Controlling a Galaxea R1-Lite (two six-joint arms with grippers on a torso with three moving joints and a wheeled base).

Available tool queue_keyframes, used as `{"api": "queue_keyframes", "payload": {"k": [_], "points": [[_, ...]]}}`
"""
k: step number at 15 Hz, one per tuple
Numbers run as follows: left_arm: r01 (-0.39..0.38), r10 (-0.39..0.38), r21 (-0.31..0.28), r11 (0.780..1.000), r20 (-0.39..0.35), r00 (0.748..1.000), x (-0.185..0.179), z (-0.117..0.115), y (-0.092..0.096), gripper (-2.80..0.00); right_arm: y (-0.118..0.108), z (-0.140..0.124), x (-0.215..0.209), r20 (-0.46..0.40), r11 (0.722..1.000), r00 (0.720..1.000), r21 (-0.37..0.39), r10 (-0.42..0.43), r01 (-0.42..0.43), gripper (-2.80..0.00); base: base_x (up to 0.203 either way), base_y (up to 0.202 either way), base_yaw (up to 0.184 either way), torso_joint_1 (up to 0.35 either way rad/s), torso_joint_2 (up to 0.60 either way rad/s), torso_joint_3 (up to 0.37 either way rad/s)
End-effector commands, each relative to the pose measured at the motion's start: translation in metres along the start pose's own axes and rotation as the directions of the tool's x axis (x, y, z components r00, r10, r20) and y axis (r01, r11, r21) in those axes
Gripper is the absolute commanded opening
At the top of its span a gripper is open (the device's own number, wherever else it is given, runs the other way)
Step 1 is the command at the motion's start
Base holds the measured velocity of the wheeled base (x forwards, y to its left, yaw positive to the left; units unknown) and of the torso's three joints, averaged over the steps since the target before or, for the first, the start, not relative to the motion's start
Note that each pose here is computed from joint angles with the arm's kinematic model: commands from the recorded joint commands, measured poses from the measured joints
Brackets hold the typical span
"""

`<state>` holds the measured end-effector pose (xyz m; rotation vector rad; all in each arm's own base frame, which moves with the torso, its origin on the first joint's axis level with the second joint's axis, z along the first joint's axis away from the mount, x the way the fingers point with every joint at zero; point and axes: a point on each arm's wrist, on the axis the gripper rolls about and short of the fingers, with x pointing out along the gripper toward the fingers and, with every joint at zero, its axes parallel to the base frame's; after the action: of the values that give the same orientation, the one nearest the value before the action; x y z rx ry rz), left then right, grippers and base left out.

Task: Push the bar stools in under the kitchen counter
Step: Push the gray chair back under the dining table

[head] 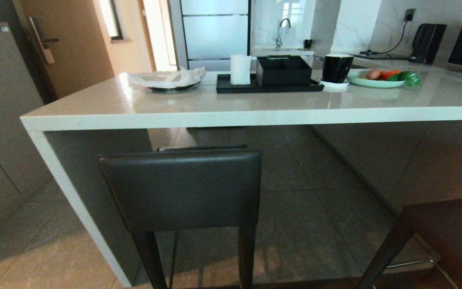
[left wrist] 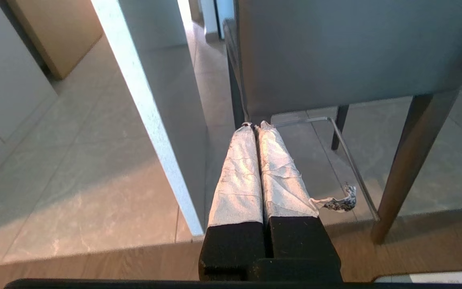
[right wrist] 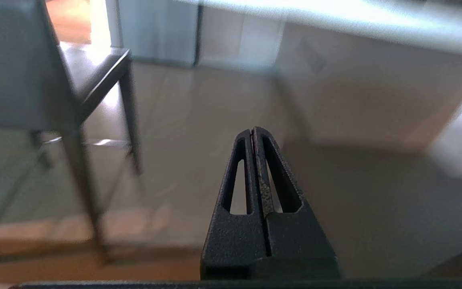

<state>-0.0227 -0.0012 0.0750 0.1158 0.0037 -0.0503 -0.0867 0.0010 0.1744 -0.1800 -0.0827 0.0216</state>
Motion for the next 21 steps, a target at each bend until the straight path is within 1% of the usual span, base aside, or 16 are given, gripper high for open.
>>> {"api": "queue_keyframes", "payload": {"k": [1,3,5,6,7,8,9,12,13,14,16,17,18,19,20,21], "points": [[-0.001,0.001,0.0,1.0,-0.003,1.0,0.0,0.0,0.0,-2.8,0.004,-0.022,0.006,-0.042,0.999,0.999,0.044,0.012,-0.01,-2.8,0.0,0.0,0.0,0.0,0.0,0.0],[-0.001,0.001,-0.004,1.0,-0.003,1.0,0.0,0.0,0.0,-2.8,0.008,-0.05,0.026,-0.094,0.998,0.995,0.062,0.019,-0.013,-2.8,0.0,0.0,0.0,0.0,0.0,0.0],[-0.004,0.004,-0.009,1.0,-0.003,1.0,0.0,0.0,0.0,-2.8,0.013,-0.086,0.047,-0.112,0.999,0.994,0.043,0.0,0.005,-2.8,0.0,0.0,0.0,0.0,0.0,0.0],[-0.023,0.022,-0.027,0.999,-0.004,1.0,0.0,0.0,0.0,-2.8,0.014,-0.092,0.053,-0.05,0.999,0.999,0.031,-0.021,0.023,-2.8,0.0,0.0,0.0,0.0,0.0,0.0],[-0.035,0.035,-0.049,0.998,-0.005,0.999,0.0,0.0,0.001,-2.8,0.015,-0.095,0.056,-0.019,1.0,1.0,0.018,-0.024,0.024,-2.8,0.0,0.0,0.0,0.0,0.0,0.0],[-0.038,0.037,-0.062,0.997,-0.005,0.999,0.0,0.0,0.001,-2.8,0.015,-0.096,0.056,-0.021,1.0,1.0,0.012,-0.02,0.02,-2.8,0.0,0.0,0.0,0.0,0.0,0.0],[-0.036,0.036,-0.062,0.997,-0.004,0.999,0.0,0.0,0.001,-2.8,0.015,-0.096,0.056,-0.02,0.999,1.0,0.028,-0.022,0.023,-2.8,0.0,0.0,0.0,0.0,0.0,0.0],[-0.035,0.034,-0.061,0.998,-0.004,0.999,0.0,0.0,0.001,-2.8,0.015,-0.096,0.056,-0.021,0.999,1.0,0.033,-0.019,0.02,-2.8,0.0,0.0,0.0,0.0,0.0,0.0],[-0.036,0.036,-0.062,0.997,-0.004,0.999,0.0,0.0,0.001,-2.8,0.015,-0.096,0.056,-0.021,0.998,1.0,0.055,-0.022,0.023,-2.8,0.0,0.0,0.0,0.0,0.0,0.0],[-0.035,0.034,-0.061,0.998,-0.004,0.999,0.0,0.0,0.001,-2.8,0.015,-0.096,0.056,-0.021,0.995,0.999,0.096,-0.032,0.034,-2.8,0.0,0.0,0.0,0.0,0.0,0.0],[-0.035,0.034,-0.061,0.998,-0.004,0.999,0.0,0.0,0.001,-2.8,0.015,-0.097,0.056,-0.033,0.973,0.999,0.227,-0.04,0.046,-2.8,0.0,0.0,0.0,0.0,0.0,0.0],[-0.035,0.034,-0.061,0.998,-0.004,0.999,0.0,0.0,0.001,-2.8,0.015,-0.099,0.056,-0.05,0.969,0.998,0.241,-0.036,0.047,-2.8,0.0,0.0,0.0,0.0,0.0,0.0],[-0.036,0.036,-0.061,0.998,-0.004,0.999,0.0,0.0,0.001,-2.8,0.015,-0.099,0.056,-0.051,0.981,0.998,0.187,-0.036,0.045,-2.8,0.0,0.0,0.0,0.0,0.0,0.0],[-0.035,0.034,-0.061,0.998,-0.005,0.999,0.0,0.0,0.001,-2.8,0.015,-0.099,0.056,-0.052,0.993,0.998,0.111,-0.025,0.031,-2.8,0.0,0.0,0.0,0.0,0.0,0.0],[-0.033,0.033,-0.061,0.998,-0.003,0.999,0.0,0.0,0.001,-2.8,0.016,-0.1,0.056,-0.054,0.997,0.999,0.073,-0.005,0.009,-2.8,0.0,0.0,0.0,0.0,0.0,0.0],[-0.035,0.034,-0.061,0.998,-0.004,0.999,0.0,0.0,0.001,-2.8,0.016,-0.101,0.056,-0.069,0.997,0.998,0.072,0.0,0.005,-2.8,0.0,0.0,0.0,0.0,0.0,0.0]]}}
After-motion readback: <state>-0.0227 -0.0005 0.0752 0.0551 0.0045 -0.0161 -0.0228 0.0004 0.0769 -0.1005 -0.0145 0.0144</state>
